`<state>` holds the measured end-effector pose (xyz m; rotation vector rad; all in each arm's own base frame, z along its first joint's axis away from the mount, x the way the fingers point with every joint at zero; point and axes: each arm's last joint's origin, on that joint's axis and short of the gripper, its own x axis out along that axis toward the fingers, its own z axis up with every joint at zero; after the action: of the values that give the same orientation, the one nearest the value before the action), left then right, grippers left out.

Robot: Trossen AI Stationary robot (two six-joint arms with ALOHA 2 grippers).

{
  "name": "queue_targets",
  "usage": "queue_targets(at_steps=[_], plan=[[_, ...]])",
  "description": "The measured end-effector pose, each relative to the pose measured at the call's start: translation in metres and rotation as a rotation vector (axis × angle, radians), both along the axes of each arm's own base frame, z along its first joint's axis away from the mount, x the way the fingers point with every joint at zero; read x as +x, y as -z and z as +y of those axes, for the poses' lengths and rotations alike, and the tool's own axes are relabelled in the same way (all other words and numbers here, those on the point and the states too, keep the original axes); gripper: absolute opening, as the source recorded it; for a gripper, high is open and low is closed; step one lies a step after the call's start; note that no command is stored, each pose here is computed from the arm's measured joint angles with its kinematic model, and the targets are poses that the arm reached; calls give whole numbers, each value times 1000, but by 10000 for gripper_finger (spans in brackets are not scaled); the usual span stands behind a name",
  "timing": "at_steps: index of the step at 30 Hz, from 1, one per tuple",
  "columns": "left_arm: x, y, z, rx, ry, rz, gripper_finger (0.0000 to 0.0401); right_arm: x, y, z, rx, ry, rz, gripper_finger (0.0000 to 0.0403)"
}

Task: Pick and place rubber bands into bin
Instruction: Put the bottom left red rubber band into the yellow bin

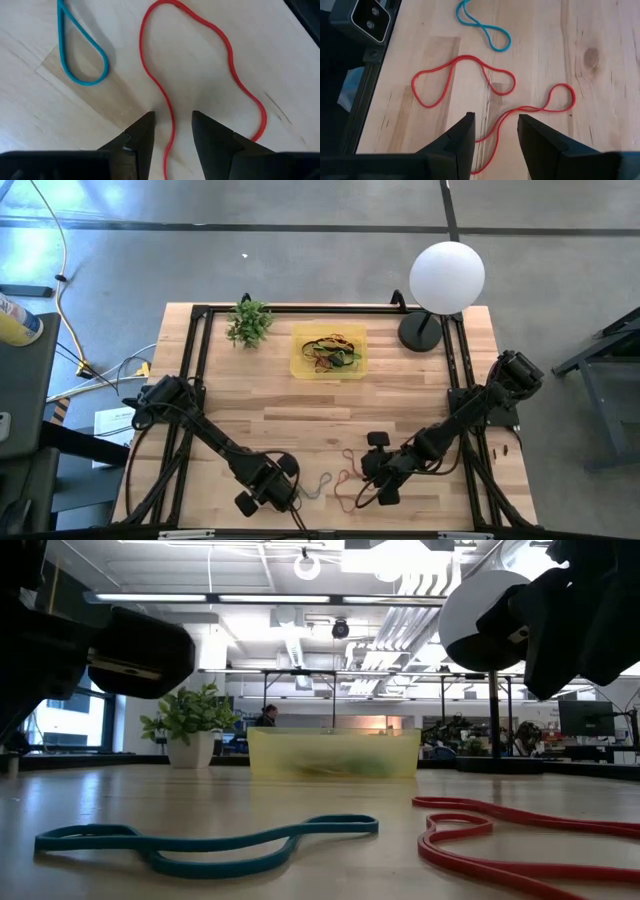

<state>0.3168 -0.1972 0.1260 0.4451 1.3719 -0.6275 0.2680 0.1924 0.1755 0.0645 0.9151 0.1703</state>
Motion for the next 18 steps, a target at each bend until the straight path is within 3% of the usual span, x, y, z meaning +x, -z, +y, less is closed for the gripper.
queue_targets(at_steps=[7,15,18], plan=[[0,2,0,14,-19,-2,114,0,0,0,-2,8,-7,138],[1,2,0,26,-30,-18,14,0,0,0,-4,11,-8,138],[1,2,1,33,-34,-24,10,0,0,0,-4,11,-8,138]])
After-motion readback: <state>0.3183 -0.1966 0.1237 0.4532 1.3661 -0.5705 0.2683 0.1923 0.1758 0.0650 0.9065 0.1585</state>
